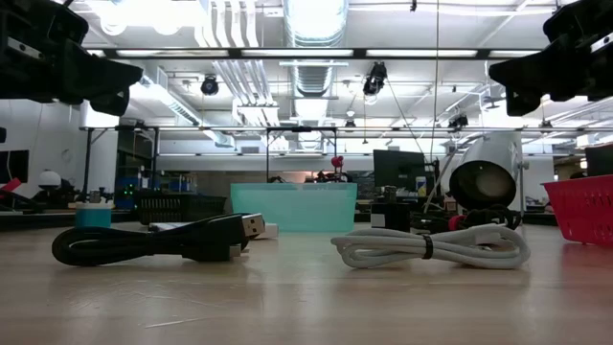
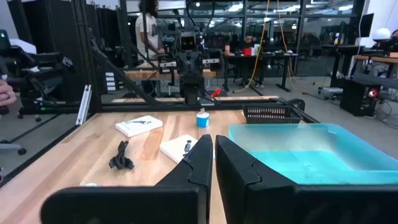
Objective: Pick and place items into bin
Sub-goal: Put the top black charger cable into the green bin
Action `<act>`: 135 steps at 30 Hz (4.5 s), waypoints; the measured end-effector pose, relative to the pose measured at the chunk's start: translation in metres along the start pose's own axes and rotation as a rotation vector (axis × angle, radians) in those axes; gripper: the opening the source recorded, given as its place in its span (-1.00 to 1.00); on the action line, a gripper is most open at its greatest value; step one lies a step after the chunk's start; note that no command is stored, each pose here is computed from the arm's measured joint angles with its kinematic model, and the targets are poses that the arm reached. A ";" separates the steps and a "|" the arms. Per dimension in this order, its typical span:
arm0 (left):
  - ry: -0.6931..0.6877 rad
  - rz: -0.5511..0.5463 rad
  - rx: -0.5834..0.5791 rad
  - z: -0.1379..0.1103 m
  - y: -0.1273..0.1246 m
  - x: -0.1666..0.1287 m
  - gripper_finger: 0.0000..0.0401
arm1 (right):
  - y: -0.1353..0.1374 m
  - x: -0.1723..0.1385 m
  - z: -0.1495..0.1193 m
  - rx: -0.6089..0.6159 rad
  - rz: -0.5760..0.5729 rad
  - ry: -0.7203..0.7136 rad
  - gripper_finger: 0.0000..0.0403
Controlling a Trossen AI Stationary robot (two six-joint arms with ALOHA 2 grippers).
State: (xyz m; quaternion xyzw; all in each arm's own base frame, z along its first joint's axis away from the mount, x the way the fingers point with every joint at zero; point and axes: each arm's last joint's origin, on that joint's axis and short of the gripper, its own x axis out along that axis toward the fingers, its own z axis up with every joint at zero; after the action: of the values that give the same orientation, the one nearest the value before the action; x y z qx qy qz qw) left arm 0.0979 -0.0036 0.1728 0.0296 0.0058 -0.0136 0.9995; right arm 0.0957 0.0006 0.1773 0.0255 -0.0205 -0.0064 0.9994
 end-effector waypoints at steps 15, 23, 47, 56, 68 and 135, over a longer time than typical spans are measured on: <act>-0.105 0.061 0.109 0.011 0.002 0.001 -1.00 | -0.001 0.005 -0.002 -0.146 -0.027 0.035 -0.96; -0.153 0.071 0.137 0.016 0.002 0.005 -1.00 | -0.003 0.012 0.010 -0.209 -0.133 -0.072 -0.96; -0.214 0.117 0.396 0.024 0.003 0.019 -1.00 | -0.002 0.026 0.016 -0.333 -0.149 -0.136 -0.49; -0.167 0.110 0.448 0.019 0.003 0.025 -0.65 | -0.002 0.025 0.031 -0.319 -0.161 -0.244 -0.35; -0.177 0.122 0.463 0.020 0.003 0.027 -0.41 | -0.001 0.026 0.045 -0.069 -0.126 -0.281 -0.39; -0.178 0.128 0.461 0.020 0.003 0.027 -0.41 | -0.001 0.155 0.063 -0.114 -0.314 0.601 -0.53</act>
State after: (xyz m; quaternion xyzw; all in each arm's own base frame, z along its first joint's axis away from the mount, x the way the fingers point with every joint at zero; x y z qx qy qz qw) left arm 0.1250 -0.0026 0.1928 0.2556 -0.0873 0.0464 0.9617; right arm 0.2485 -0.0055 0.2462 -0.0270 0.2795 -0.1536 0.9474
